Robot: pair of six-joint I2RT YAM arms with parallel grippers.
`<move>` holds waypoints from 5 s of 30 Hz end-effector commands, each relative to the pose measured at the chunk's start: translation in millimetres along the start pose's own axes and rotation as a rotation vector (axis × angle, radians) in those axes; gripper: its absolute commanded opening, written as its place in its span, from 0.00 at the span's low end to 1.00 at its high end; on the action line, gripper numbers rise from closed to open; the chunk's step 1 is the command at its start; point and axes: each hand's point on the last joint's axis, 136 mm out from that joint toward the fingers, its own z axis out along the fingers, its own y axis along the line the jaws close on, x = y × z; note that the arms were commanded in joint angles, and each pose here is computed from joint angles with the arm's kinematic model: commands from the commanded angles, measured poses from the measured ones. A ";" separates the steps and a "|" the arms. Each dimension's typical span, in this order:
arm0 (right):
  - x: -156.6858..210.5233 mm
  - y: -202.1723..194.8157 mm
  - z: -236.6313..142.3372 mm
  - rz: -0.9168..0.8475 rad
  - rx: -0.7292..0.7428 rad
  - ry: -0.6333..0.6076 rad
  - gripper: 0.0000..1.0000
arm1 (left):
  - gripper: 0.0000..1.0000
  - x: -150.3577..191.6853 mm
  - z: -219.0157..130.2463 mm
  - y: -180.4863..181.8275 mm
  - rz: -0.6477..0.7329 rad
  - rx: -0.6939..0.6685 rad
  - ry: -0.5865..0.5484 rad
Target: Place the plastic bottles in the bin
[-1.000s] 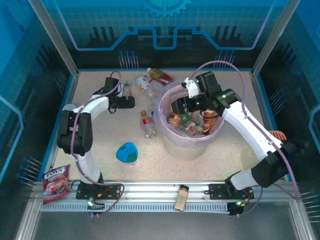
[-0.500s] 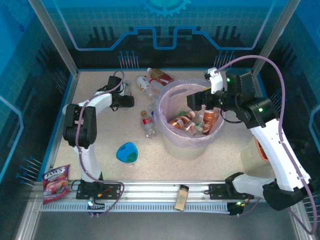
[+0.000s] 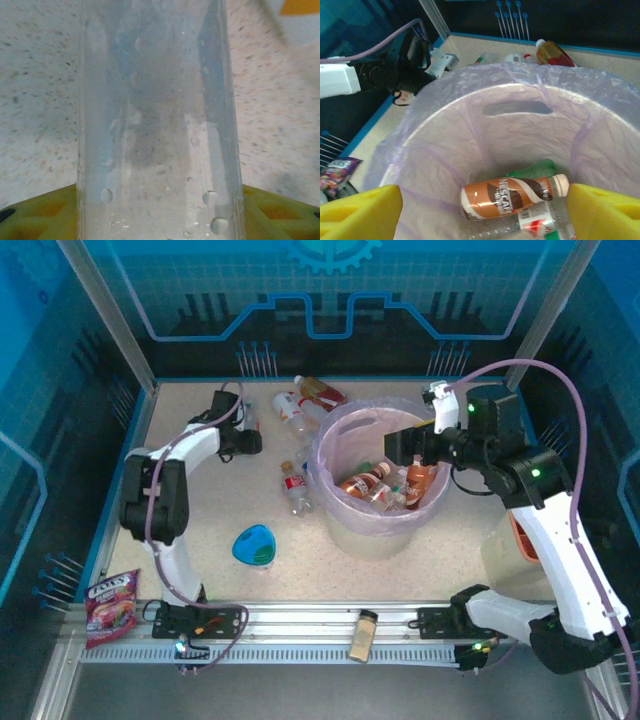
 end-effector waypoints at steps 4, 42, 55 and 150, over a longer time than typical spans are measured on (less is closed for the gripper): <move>-23.8 26.7 -6.2 0.081 -0.155 -0.114 0.84 | 0.37 -34.4 -127.1 -51.0 -0.166 0.328 -0.308; -115.6 71.5 111.7 0.176 -0.493 -0.180 0.44 | 0.32 51.0 -333.1 -231.0 0.303 0.921 -0.407; -165.2 62.5 66.9 0.099 -0.484 -0.346 0.21 | 0.98 60.6 -328.5 -202.3 0.239 0.832 -0.442; -48.7 60.0 19.6 0.036 -0.314 -0.134 0.86 | 0.43 68.6 -246.0 -145.7 -0.076 0.679 -0.251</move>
